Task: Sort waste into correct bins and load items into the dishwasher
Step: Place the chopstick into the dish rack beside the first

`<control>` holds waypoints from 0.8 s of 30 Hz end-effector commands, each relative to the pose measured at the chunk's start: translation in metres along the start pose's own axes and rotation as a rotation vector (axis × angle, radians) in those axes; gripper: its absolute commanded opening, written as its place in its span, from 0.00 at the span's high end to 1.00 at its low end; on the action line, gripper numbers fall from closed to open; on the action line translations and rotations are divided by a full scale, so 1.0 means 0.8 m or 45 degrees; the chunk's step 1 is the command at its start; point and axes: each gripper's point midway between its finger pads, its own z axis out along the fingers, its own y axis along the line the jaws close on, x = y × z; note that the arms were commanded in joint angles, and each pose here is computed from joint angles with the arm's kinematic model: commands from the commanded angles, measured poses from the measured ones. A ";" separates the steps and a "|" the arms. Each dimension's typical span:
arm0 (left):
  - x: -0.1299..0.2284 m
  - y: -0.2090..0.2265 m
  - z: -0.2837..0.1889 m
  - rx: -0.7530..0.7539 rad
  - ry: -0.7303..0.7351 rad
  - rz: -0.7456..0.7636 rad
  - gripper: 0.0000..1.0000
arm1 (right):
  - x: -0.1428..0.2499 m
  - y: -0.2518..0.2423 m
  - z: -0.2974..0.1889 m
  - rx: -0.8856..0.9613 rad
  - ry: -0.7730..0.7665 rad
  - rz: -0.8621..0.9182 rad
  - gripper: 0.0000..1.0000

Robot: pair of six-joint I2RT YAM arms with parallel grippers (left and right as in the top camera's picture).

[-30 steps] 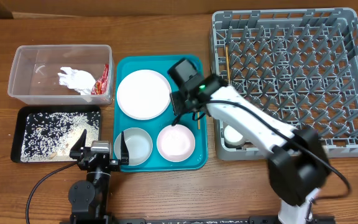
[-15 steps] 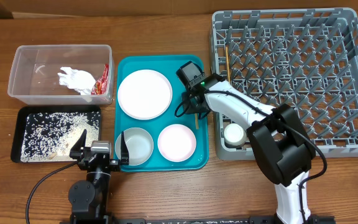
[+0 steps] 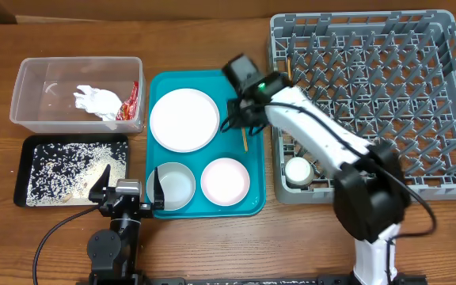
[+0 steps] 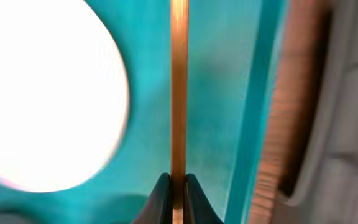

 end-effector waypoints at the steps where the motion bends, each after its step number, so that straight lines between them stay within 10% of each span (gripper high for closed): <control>1: -0.001 -0.002 0.000 0.012 -0.010 0.024 0.00 | -0.064 -0.021 -0.110 -0.072 -0.262 0.042 0.96; 15: 0.000 -0.002 0.000 0.012 -0.009 0.024 0.00 | -0.004 -0.140 -0.039 0.134 -0.032 -0.141 0.95; 24: 0.000 -0.002 0.000 0.012 -0.009 0.024 0.00 | -0.008 -0.084 -0.122 -0.113 -0.092 -0.148 0.66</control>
